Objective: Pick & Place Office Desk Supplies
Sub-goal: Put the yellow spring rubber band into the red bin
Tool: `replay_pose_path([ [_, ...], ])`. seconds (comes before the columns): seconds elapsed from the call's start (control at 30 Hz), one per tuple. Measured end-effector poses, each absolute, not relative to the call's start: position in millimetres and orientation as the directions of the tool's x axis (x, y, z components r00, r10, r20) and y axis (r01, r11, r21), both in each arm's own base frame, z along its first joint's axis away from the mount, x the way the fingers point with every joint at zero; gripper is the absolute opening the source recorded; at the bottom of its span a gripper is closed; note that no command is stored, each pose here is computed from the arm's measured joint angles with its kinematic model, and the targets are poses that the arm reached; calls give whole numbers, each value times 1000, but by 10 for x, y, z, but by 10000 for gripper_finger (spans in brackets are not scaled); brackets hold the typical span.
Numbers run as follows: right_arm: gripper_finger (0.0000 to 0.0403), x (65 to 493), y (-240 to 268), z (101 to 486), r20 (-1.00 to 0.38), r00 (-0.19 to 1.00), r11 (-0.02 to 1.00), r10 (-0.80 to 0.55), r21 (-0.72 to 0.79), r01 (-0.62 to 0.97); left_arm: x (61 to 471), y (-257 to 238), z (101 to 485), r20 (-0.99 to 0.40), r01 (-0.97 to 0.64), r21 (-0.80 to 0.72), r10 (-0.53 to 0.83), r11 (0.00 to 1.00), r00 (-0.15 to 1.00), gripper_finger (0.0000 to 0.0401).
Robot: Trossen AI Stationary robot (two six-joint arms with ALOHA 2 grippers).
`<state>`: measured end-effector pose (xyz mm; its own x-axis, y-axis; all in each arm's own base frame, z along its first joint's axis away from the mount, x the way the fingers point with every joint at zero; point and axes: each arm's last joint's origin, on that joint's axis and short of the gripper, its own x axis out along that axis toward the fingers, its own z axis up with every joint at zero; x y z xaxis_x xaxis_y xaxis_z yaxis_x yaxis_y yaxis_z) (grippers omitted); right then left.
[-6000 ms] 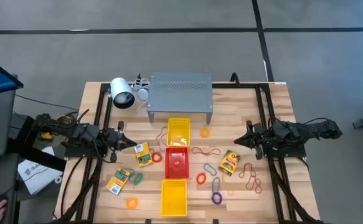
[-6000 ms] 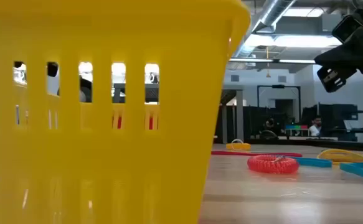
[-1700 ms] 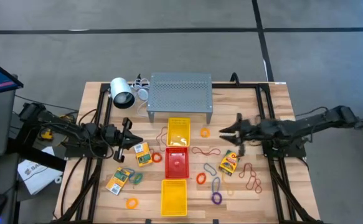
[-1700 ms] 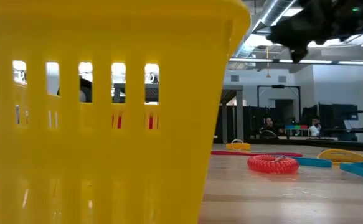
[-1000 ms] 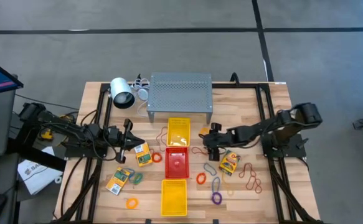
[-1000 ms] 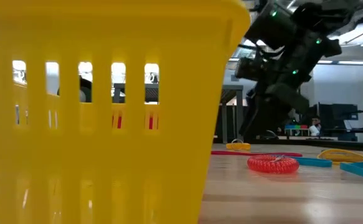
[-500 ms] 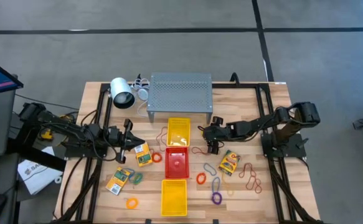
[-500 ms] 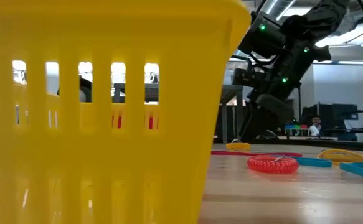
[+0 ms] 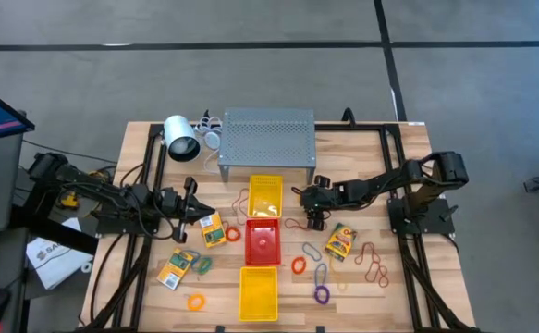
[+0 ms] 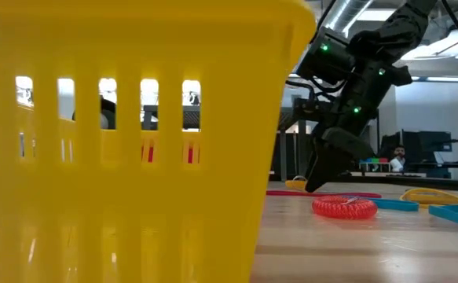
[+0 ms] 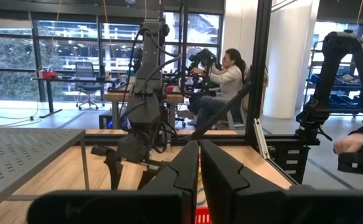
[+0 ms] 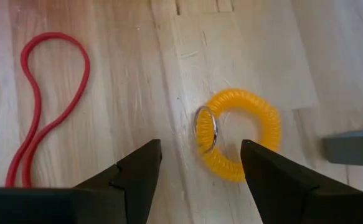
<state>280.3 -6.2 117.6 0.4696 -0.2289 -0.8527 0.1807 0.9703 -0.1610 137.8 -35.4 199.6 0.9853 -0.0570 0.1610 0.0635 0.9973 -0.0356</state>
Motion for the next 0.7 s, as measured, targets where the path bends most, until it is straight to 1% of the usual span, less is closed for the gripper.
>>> replay_pose_path([
  [0.1,206,2797,-60,1184,-854,471,972,-222,-155,177,1378,-354,1997,161,64,-36,-57,997,985,13],
  [0.2,173,2796,-70,1179,-859,470,975,-204,-135,177,1378,-354,1997,161,64,-36,-57,997,985,13],
  [0.3,121,2796,-76,1175,-862,469,976,-190,-114,187,1378,-354,1997,161,64,-36,-57,997,985,13],
  [0.47,23,2795,-69,1173,-865,471,979,-172,-97,179,1378,-354,1997,161,64,-36,-57,997,985,13],
  [0.53,14,2794,-65,1172,-866,470,979,-172,-97,178,1378,-354,1997,161,64,-36,-57,997,985,13],
  [0.63,24,2801,-65,1181,-866,468,979,-174,-100,179,1378,-354,1997,161,63,-36,-57,997,985,13],
  [0.7,20,2821,-41,1201,-868,469,981,-165,-96,168,1378,-354,1997,161,64,-36,-57,997,985,13],
])
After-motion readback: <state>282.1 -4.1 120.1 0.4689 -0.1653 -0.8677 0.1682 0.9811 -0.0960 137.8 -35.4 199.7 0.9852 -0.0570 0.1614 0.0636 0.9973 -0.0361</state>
